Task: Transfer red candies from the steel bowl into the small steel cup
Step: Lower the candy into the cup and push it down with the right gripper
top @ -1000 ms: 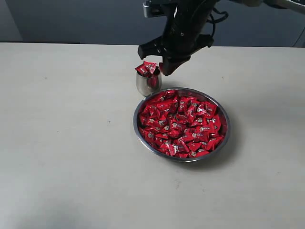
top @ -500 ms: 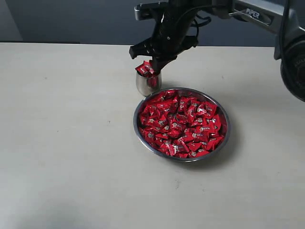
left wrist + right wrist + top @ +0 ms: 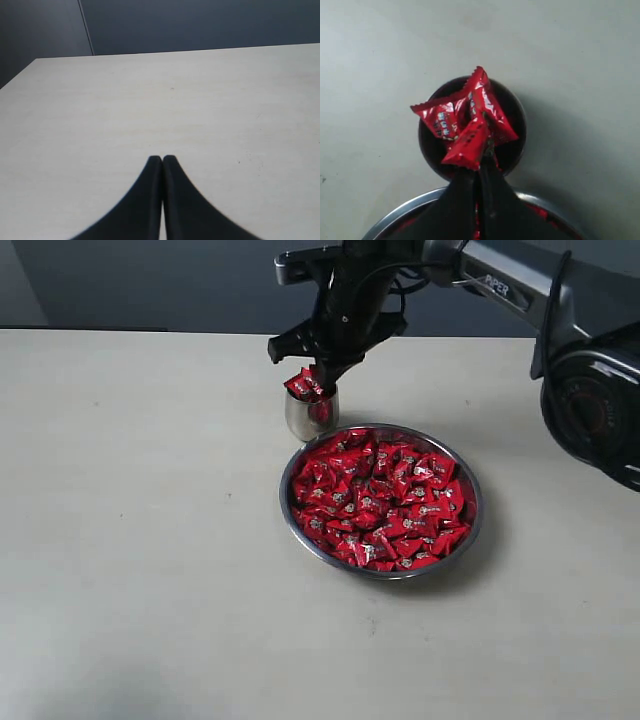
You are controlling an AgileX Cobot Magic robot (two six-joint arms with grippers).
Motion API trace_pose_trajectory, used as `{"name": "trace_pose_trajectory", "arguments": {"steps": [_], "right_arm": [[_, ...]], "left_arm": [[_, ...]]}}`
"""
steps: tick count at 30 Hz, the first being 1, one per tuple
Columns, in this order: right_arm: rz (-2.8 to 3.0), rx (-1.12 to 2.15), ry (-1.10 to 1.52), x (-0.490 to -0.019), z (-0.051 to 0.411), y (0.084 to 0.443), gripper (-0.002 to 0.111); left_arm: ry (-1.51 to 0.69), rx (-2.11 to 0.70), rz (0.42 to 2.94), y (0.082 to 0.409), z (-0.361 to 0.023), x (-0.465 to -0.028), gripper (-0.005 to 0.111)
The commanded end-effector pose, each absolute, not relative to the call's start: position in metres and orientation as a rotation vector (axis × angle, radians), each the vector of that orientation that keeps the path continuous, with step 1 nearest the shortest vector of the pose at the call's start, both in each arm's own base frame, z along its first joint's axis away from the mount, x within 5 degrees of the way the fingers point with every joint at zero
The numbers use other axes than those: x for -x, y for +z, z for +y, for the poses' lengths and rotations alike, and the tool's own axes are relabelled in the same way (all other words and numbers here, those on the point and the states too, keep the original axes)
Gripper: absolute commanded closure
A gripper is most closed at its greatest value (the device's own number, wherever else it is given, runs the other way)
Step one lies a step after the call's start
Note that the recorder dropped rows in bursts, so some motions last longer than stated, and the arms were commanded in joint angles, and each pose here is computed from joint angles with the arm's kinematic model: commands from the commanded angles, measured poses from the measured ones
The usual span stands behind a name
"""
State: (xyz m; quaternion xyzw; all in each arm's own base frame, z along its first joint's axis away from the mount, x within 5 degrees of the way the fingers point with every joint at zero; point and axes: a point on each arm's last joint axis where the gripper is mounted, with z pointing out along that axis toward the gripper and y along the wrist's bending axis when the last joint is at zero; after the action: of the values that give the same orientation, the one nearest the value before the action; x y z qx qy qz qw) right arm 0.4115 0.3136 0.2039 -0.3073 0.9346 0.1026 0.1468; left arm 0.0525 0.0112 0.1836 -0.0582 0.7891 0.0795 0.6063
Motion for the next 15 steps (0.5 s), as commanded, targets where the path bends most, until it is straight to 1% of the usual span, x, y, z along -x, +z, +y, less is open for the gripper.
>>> {"name": "trace_pose_trajectory", "arguments": {"steps": [1, 15], "right_arm": [[2.669, 0.881, 0.282, -0.4155, 0.3117, 0.2054, 0.109], [2.625, 0.884, 0.293, -0.4197, 0.3147, 0.2014, 0.109]], "left_arm": [[0.179, 0.126, 1.817, 0.183, 0.0108, -0.0526, 0.106], [0.179, 0.126, 1.817, 0.183, 0.0108, -0.0526, 0.106]]}}
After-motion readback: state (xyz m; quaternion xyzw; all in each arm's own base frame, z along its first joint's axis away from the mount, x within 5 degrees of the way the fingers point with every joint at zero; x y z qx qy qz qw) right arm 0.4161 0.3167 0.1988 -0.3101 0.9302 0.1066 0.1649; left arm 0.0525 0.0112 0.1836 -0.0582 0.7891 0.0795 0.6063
